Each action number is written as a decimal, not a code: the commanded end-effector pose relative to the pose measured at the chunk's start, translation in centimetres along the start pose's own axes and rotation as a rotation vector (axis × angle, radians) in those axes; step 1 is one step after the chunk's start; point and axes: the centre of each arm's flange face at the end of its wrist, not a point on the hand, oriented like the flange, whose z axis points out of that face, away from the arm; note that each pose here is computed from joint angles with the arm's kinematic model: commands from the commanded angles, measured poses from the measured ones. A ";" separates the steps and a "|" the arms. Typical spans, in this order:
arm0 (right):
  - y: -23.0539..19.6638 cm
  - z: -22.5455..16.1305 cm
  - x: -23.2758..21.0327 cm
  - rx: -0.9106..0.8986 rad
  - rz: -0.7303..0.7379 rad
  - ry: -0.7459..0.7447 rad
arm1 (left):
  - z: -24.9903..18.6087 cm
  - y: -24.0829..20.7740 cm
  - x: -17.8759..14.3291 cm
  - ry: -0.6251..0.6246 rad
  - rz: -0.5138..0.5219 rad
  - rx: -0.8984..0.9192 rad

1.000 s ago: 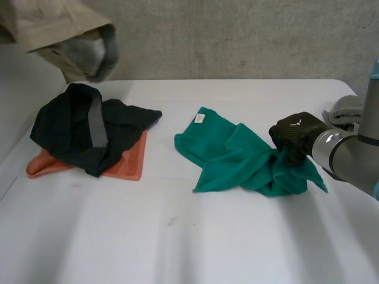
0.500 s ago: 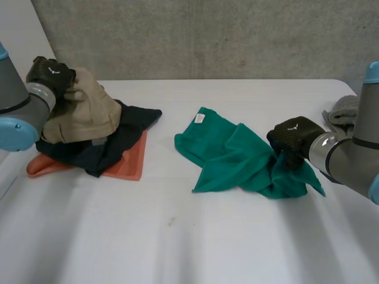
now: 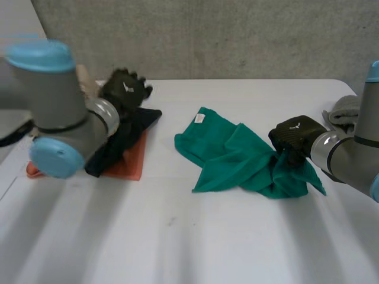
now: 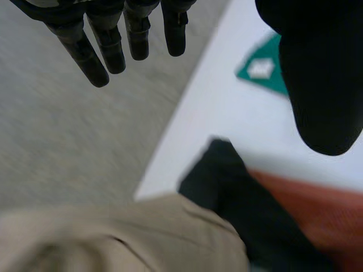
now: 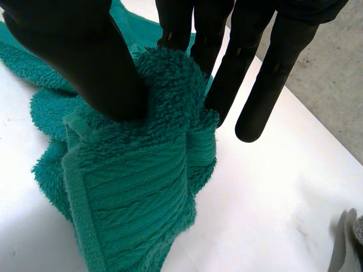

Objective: Fold the laundry.

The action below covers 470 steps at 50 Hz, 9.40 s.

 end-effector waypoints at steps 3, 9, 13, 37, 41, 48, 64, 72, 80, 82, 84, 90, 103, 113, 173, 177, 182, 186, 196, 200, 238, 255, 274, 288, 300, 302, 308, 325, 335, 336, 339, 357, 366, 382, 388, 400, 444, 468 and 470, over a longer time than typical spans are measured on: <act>0.0 0.0 -0.1 0.000 0.000 -0.004 | 4.9 6.7 2.2 -0.013 0.160 -0.152; 0.2 0.1 -0.2 -0.003 0.000 -0.010 | 6.2 8.5 2.7 -0.006 0.160 -0.168; 0.3 0.1 -0.3 -0.007 0.001 -0.013 | 7.1 10.2 3.0 -0.001 0.178 -0.194; 0.4 0.3 -1.1 -0.012 -0.004 -0.035 | 10.3 17.8 -8.4 -0.412 0.348 -0.390; 0.3 0.2 -1.1 -0.010 0.002 -0.034 | 9.5 15.6 -8.0 -0.395 0.309 -0.366; 0.1 0.1 -0.8 0.004 0.004 -0.024 | 7.2 11.3 -7.4 -0.341 0.215 -0.264; -7.2 -4.7 2.0 0.284 0.086 0.042 | -4.1 -2.6 -3.2 -0.046 -0.268 0.050; -10.8 -8.5 1.6 0.465 0.157 -0.032 | -6.3 -6.0 5.0 0.259 -0.433 0.088; -12.2 -9.8 0.7 0.553 0.254 -0.114 | -5.6 -7.7 13.2 0.330 -0.481 0.064; -12.2 -9.9 0.7 0.551 0.257 -0.116 | -5.2 -7.5 13.8 0.306 -0.507 0.031; -12.1 -9.9 0.7 0.547 0.261 -0.120 | -5.0 -7.2 14.3 0.281 -0.544 -0.020; -11.5 -10.1 0.2 0.527 0.270 -0.136 | -4.9 -6.4 14.9 0.291 -0.634 -0.102; -10.6 -9.0 0.2 0.497 0.310 -0.150 | -4.7 -6.1 6.2 0.120 -0.801 -0.079; -11.0 -5.4 -7.5 0.482 0.194 -0.422 | -5.2 -2.2 -2.7 -0.090 -0.715 -0.125; 0.9 8.4 -3.2 0.217 0.007 -0.140 | -5.0 -0.9 16.2 0.171 0.284 0.070; 0.3 7.8 -2.1 0.210 0.055 -0.102 | -5.0 -2.1 13.7 0.103 0.228 0.063; -1.2 5.2 0.4 0.187 0.094 -0.050 | -6.4 -4.4 7.3 -0.047 -0.008 0.081; -4.5 0.7 3.5 0.231 0.056 0.021 | -8.5 -5.9 0.3 -0.194 -0.290 0.148; -8.7 -3.6 5.2 0.304 -0.032 0.040 | -8.6 -2.5 -2.0 -0.097 -0.639 0.018; -8.5 -0.7 3.5 0.325 -0.094 0.003 | -7.5 -0.1 -1.5 -0.093 -0.690 -0.090; 1.9 -5.9 -5.3 -0.043 0.428 -0.144 | -18.3 -15.0 -5.8 -0.040 -0.718 0.347; 4.4 0.2 -4.4 0.068 0.384 0.075 | -18.4 -14.7 -7.3 -0.119 -0.736 0.314; -0.5 -5.0 2.0 -0.102 -0.044 -0.156 | -5.7 3.4 0.5 0.035 -0.602 -0.321; -9.0 3.1 9.1 0.190 -0.284 0.337 | -0.3 -6.6 -8.0 -0.253 -0.610 0.183; -16.2 -2.0 11.3 0.726 -0.213 0.527 | -2.5 -11.1 -16.0 -0.497 -0.687 0.575; -15.5 -1.9 10.8 0.723 -0.217 0.489 | -2.1 -10.1 -15.4 -0.488 -0.674 0.531; -11.4 -0.4 8.7 0.594 -0.183 0.350 | -0.3 -4.6 -13.2 -0.482 -0.635 0.331; 2.0 5.8 3.1 0.110 0.021 0.084 | 0.8 4.2 -5.9 -0.333 -0.656 0.031; 4.5 5.3 5.1 0.000 0.327 0.184 | 0.0 4.4 -6.1 -0.340 -0.657 0.029; 5.0 5.2 5.5 -0.014 0.387 0.196 | -0.2 4.3 -6.2 -0.341 -0.654 0.030; 5.7 5.0 6.1 -0.035 0.487 0.212 | -0.5 4.1 -6.4 -0.342 -0.652 0.032; 5.4 -2.2 6.8 -0.266 0.151 0.054 | -6.3 4.5 -4.7 -0.220 -0.506 -0.192; 6.8 -8.2 4.5 -0.538 -0.276 -0.318 | -11.2 6.5 -0.6 0.078 -0.241 -0.470; 0.4 -2.0 9.3 -0.274 -0.417 0.102 | -4.7 -0.7 -6.3 -0.171 -0.304 -0.142; -10.3 -2.1 17.1 0.239 -0.300 0.637 | -3.6 -8.0 -15.0 -0.467 -0.465 0.306; -14.5 -3.8 17.5 0.665 -0.200 0.793 | -2.4 -8.8 -17.2 -0.548 -0.581 0.516; 7.2 4.4 5.3 -0.030 0.089 0.201 | 0.4 10.0 1.3 -0.069 -0.060 -0.017; 7.5 4.2 5.2 -0.054 0.094 0.191 | -6.0 6.7 3.7 0.198 -0.146 -0.054; 7.5 4.2 5.2 -0.055 0.093 0.190 | -6.3 6.3 4.4 0.244 -0.176 -0.065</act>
